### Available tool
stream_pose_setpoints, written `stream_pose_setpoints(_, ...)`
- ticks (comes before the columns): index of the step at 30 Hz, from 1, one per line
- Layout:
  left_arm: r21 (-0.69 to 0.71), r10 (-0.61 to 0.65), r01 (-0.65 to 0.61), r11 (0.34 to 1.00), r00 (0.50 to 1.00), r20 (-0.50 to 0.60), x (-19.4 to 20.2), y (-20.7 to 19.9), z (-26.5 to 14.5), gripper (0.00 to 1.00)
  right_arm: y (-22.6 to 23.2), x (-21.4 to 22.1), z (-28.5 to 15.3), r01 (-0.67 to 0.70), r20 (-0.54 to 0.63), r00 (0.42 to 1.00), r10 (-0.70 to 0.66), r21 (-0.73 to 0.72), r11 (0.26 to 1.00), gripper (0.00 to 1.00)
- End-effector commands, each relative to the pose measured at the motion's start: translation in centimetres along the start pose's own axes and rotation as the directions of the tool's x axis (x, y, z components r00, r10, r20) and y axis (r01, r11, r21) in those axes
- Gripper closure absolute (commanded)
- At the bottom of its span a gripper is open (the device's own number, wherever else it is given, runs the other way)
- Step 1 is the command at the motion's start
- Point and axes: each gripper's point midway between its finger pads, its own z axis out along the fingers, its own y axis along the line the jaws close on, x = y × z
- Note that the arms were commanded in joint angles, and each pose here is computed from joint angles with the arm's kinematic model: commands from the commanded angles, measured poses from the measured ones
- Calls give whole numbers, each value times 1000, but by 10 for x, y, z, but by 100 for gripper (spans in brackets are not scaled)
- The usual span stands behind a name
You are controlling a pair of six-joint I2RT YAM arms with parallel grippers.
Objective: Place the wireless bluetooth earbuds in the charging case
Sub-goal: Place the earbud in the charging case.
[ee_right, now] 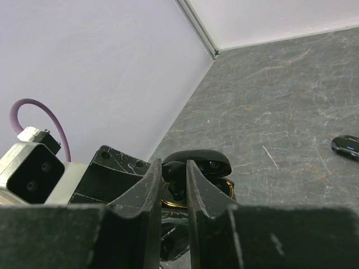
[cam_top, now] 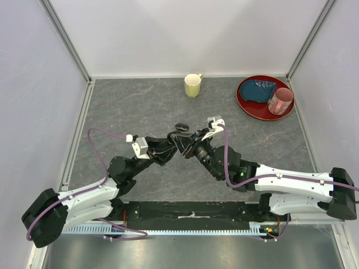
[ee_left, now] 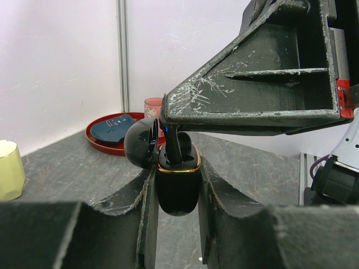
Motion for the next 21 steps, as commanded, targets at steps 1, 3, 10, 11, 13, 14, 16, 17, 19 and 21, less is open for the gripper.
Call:
stream_pose_setpoints(1,-21,76,-75,997,992,102,-32,3,9,98,17,-23,1,-48,61,997,50,-29,998,100)
stream_pose_setpoints(3,-20,76,-74,997,992,99,-31,3,9,98,16,-26,1,-50,70,996,52,-24,998,100)
stream_pose_setpoints(10,-21,74,-72,997,992,104,-33,2,8,98,16,-28,0,-55,74,996,57,-23,998,100)
stream_pose_setpoints(11,-21,75,-73,997,992,104,-33,2,8,98,16,-27,0,-57,72,996,59,-24,998,100)
stream_pose_setpoints(13,-21,77,-75,997,991,106,-33,2,9,98,18,-28,1,-63,73,995,65,-27,998,100)
stream_pose_setpoints(14,-19,77,-76,997,992,104,-33,1,9,98,18,-28,0,-64,72,995,65,-28,998,100)
stream_pose_setpoints(16,-26,78,-76,997,991,106,-33,2,9,98,18,-28,0,-68,74,995,70,-28,997,100)
stream_pose_setpoints(17,-32,77,-74,997,991,106,-34,3,9,98,17,-28,0,-71,77,994,73,-23,997,100)
stream_pose_setpoints(19,-60,75,-69,996,991,108,-34,7,9,98,17,-28,0,-81,83,993,83,-24,996,100)
stream_pose_setpoints(21,-80,73,-65,995,991,111,-34,10,9,98,17,-30,0,-97,92,991,99,-17,995,100)
